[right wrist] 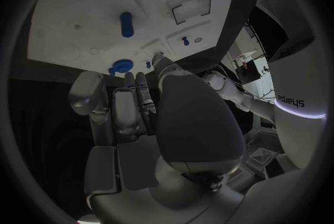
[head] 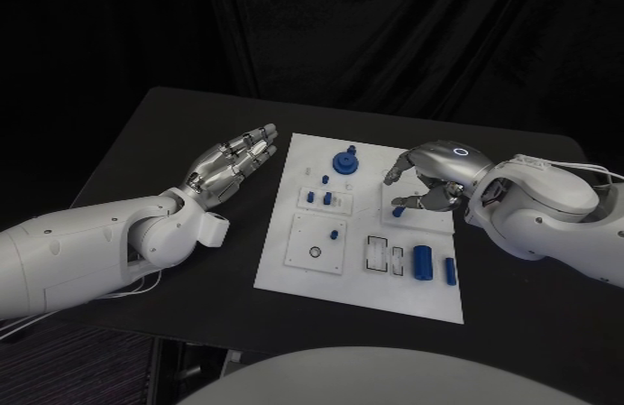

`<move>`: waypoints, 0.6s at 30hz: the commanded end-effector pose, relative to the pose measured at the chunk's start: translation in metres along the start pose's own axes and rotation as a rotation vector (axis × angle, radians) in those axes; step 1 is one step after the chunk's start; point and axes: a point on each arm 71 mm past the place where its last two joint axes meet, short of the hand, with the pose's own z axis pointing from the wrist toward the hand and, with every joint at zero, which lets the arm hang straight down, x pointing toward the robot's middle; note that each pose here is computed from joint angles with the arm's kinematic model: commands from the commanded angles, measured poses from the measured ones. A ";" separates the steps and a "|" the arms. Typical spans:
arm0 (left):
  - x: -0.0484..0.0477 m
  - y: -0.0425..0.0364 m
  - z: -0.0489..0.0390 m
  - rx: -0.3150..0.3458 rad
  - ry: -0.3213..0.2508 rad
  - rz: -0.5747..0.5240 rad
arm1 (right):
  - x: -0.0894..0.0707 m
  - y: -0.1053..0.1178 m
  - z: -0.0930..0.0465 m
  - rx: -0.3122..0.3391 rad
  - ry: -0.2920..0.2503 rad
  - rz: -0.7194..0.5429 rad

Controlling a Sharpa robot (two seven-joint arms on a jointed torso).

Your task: Assemble the parts on the task board

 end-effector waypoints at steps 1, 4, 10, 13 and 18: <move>-0.0015 -0.0086 -0.0006 0.130 -0.024 0.018 | -0.001 -0.009 -0.003 0.056 -0.010 0.027; -0.0024 -0.0083 -0.0009 0.132 -0.030 0.023 | 0.000 -0.013 -0.005 0.071 -0.007 0.032; -0.0040 -0.0087 -0.0022 0.144 -0.044 0.035 | 0.001 -0.020 -0.008 0.103 -0.002 0.036; -0.0047 -0.0091 -0.0029 0.151 -0.048 0.037 | 0.003 -0.025 -0.010 0.128 0.007 0.036; -0.0053 -0.0091 -0.0031 0.155 -0.049 0.038 | 0.010 -0.027 -0.011 0.142 0.031 0.039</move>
